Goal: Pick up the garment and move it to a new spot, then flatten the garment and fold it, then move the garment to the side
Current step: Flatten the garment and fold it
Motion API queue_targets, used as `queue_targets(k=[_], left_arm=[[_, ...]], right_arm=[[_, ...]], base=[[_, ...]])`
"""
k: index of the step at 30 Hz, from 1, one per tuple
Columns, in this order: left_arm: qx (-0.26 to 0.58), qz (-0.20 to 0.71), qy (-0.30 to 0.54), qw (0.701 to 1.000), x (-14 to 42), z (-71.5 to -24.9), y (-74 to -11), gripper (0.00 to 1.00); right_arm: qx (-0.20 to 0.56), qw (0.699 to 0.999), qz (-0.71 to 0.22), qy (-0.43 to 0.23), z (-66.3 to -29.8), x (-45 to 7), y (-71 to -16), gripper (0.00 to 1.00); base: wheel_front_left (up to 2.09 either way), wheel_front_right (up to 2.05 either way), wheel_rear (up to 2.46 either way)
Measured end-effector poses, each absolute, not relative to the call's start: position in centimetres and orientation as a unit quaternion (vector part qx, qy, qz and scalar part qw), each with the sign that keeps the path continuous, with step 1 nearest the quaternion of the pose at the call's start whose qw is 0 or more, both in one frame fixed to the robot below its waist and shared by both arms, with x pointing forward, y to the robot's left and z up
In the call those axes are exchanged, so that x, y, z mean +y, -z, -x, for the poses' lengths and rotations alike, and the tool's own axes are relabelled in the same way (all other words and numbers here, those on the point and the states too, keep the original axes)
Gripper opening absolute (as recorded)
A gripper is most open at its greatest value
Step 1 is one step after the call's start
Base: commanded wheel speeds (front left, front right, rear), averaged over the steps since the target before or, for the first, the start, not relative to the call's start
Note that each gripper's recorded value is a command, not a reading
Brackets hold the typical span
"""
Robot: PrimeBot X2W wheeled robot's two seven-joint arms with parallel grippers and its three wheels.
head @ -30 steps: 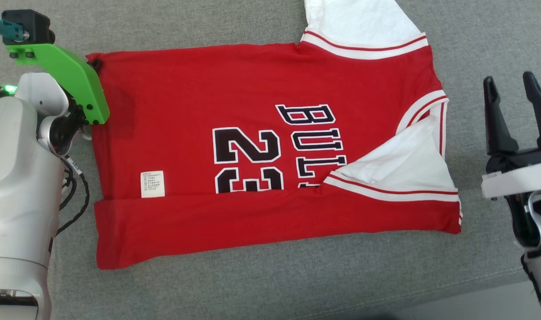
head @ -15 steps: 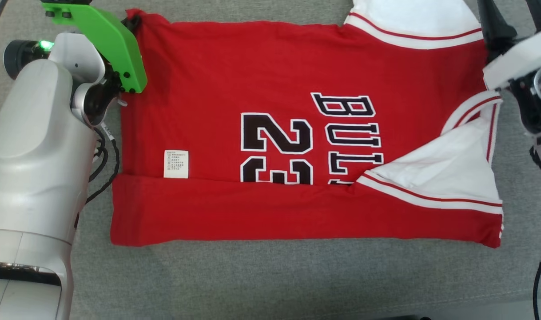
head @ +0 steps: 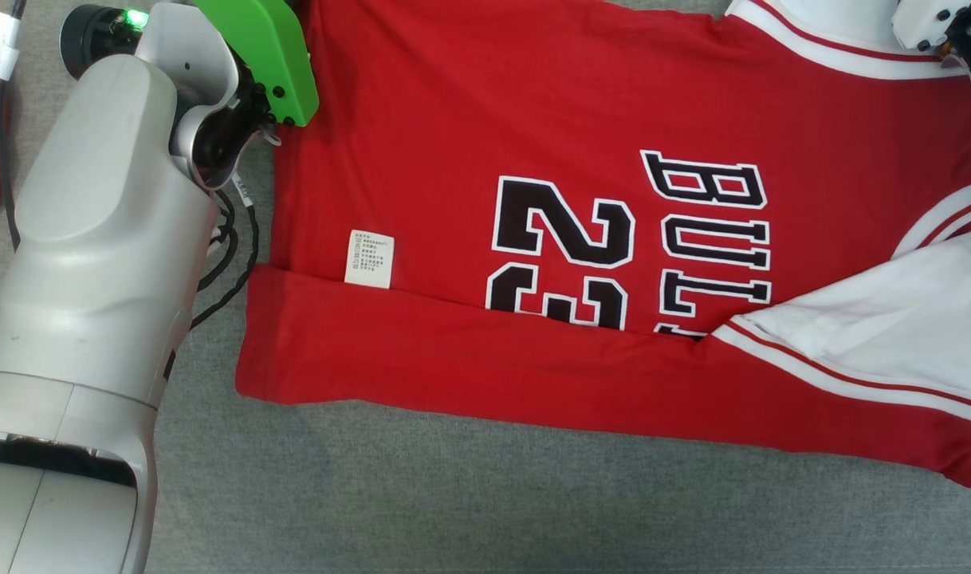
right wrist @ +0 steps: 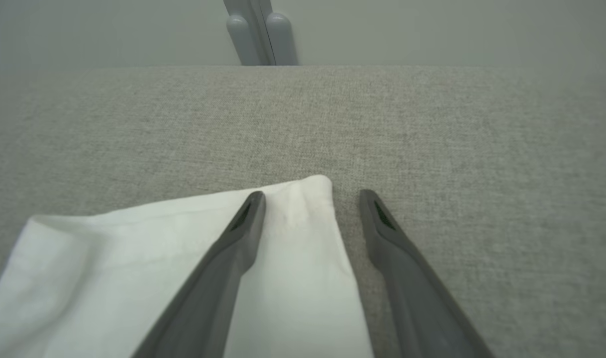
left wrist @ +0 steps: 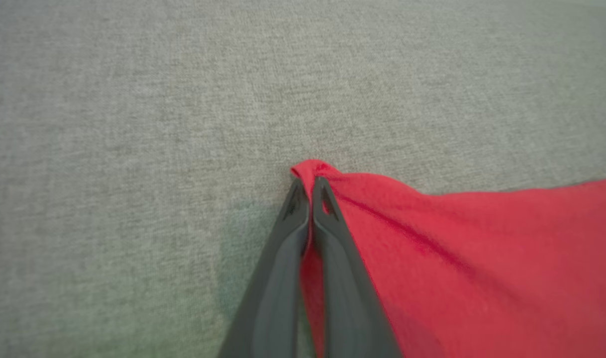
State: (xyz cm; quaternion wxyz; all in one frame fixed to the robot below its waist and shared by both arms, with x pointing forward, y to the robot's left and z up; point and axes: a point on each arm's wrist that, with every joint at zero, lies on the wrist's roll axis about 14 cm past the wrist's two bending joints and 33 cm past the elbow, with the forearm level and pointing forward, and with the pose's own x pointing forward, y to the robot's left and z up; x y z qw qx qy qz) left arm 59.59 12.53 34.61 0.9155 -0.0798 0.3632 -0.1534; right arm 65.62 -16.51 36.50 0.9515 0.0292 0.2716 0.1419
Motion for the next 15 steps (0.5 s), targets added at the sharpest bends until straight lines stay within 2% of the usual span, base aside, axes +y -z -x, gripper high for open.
queue_targets(k=[1,6,12,15], left_arm=[[0.364,0.079,0.154,0.915,12.5,-59.6,-34.6,0.00],[0.357,0.081,0.154,0.918,12.7,-59.7,-35.1,0.00],[0.333,0.077,0.145,0.929,13.9,-59.9,-36.7,0.00],[0.313,0.078,0.142,0.936,14.5,-59.7,-37.9,0.00]], right_arm=[[0.275,0.950,-0.024,-0.145,-65.7,-16.4,-36.5,0.00],[0.255,0.954,-0.010,-0.157,-66.0,-16.5,-38.0,0.00],[0.155,0.973,-0.009,-0.170,-66.5,-16.7,-43.4,0.00],[0.112,0.977,-0.022,-0.179,-65.7,-16.6,-45.8,0.00]], base=[[0.00,0.00,0.00],[0.00,0.00,0.00],[0.00,0.00,0.00],[0.00,0.00,0.00]])
